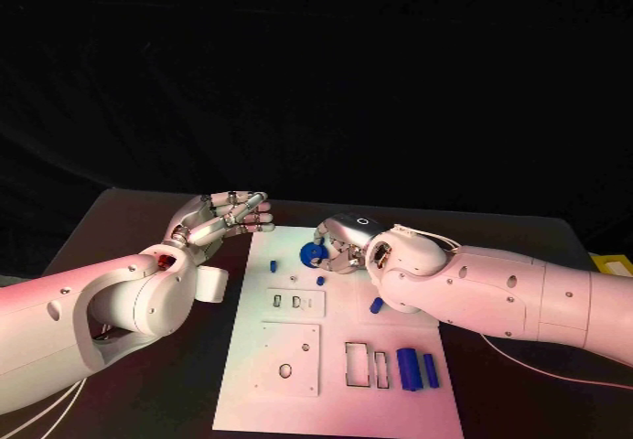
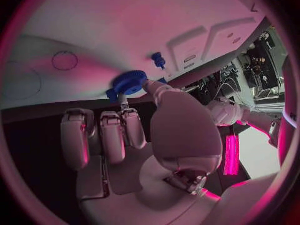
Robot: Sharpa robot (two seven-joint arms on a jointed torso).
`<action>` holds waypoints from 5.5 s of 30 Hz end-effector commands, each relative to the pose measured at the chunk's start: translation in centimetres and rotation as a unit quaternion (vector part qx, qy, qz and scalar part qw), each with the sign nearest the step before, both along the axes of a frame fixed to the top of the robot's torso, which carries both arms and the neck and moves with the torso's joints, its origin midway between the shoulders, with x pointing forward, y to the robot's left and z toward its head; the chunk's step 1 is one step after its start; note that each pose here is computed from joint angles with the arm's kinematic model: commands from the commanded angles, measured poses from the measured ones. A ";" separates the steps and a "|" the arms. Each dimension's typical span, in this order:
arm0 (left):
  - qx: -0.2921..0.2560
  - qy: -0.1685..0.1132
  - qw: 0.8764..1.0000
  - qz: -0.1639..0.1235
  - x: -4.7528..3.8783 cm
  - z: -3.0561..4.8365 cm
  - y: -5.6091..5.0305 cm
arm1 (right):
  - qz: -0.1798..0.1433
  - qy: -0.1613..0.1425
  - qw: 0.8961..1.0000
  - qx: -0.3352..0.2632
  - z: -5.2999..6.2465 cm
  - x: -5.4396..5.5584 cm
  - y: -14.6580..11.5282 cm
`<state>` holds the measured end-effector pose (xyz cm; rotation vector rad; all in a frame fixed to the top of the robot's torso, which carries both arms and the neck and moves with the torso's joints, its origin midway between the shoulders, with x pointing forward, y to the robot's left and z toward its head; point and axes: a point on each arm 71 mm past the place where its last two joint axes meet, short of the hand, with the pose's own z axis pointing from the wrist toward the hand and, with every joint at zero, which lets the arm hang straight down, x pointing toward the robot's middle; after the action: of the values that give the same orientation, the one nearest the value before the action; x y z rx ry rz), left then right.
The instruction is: Assemble the parts on the task board
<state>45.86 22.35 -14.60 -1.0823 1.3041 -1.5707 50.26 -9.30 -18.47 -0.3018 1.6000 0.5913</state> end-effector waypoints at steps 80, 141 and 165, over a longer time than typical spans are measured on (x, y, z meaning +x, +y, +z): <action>-0.007 -0.005 1.000 -0.007 0.60 -0.23 0.3 | -0.099 0.114 0.978 0.146 -2.8 -1.3 -19.9; -0.001 0.007 1.000 -0.005 1.00 -0.63 1.0 | -0.066 0.062 0.974 0.209 0.2 -4.0 -12.3; 0.004 0.015 1.000 -0.001 1.62 -1.22 0.9 | 0.002 0.072 0.983 0.168 -2.4 -6.5 -1.2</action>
<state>47.53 23.58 -15.88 -1.1068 1.3226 -1.5320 43.76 -10.57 -20.62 0.0206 1.6128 0.9490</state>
